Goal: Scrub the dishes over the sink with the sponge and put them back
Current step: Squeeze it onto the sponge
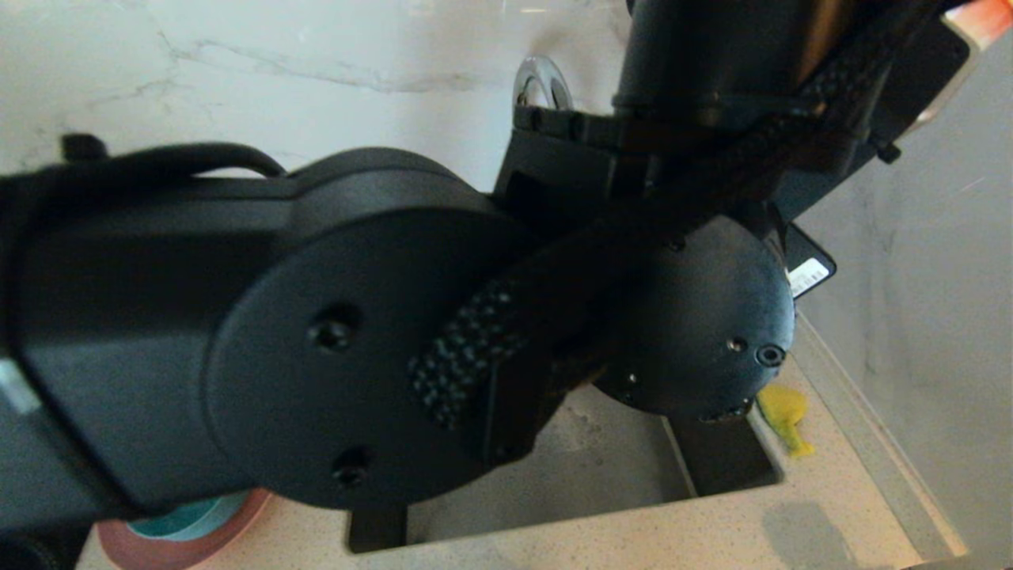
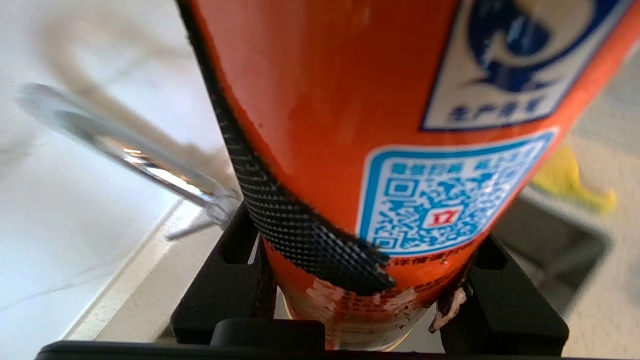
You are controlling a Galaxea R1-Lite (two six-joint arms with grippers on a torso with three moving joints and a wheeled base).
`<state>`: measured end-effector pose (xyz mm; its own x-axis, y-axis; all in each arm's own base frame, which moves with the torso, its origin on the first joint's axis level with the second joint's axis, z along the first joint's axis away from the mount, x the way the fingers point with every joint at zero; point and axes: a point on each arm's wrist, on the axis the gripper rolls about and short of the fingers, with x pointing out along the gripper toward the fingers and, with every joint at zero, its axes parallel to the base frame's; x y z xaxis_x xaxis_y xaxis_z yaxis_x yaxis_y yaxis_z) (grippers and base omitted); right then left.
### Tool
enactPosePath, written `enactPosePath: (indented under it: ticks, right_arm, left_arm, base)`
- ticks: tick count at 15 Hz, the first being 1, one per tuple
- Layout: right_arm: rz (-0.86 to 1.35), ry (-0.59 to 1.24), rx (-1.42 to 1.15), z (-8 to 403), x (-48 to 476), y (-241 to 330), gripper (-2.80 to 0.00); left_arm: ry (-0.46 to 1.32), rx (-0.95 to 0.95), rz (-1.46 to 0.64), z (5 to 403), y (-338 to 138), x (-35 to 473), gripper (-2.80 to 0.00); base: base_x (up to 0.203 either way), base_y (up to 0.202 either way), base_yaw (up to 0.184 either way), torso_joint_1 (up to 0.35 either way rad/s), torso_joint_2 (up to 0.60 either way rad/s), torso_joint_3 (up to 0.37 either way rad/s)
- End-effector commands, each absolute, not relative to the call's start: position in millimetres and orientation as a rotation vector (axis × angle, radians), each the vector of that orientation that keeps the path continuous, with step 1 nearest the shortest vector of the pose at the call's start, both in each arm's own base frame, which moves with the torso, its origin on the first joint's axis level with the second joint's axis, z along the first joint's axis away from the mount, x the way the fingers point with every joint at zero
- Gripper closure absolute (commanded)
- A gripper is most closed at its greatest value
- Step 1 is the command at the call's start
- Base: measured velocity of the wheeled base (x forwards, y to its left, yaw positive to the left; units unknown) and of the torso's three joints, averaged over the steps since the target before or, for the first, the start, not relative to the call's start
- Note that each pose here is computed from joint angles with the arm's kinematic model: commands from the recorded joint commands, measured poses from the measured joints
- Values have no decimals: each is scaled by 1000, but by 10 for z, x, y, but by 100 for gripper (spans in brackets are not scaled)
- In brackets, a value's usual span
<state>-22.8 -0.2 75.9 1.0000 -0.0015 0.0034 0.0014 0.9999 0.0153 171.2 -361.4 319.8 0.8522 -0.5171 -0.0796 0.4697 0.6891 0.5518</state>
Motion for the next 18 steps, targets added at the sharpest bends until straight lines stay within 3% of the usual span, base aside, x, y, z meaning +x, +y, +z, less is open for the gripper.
enactPosePath:
  ticks: [1, 9, 18]
  right_arm:
    - [-2, -3, 15, 758, -228, -2, 0]
    - [0, -5, 15, 760, -228, -1, 0]
    - [-1, -5, 15, 760, -228, -2, 0]
  left_arm:
    - [-41, 652, -562, 2932, -3781, 1777, 0]
    - [69, 851, -532, 2165, -4162, 1954, 0]
    - [195, 1095, -453, 1582, -4270, 2022, 0]
  base:
    - [0, 0, 0, 0, 0, 0]
    - [0, 0, 0, 0, 0, 0]
    - [0, 0, 0, 0, 0, 0]
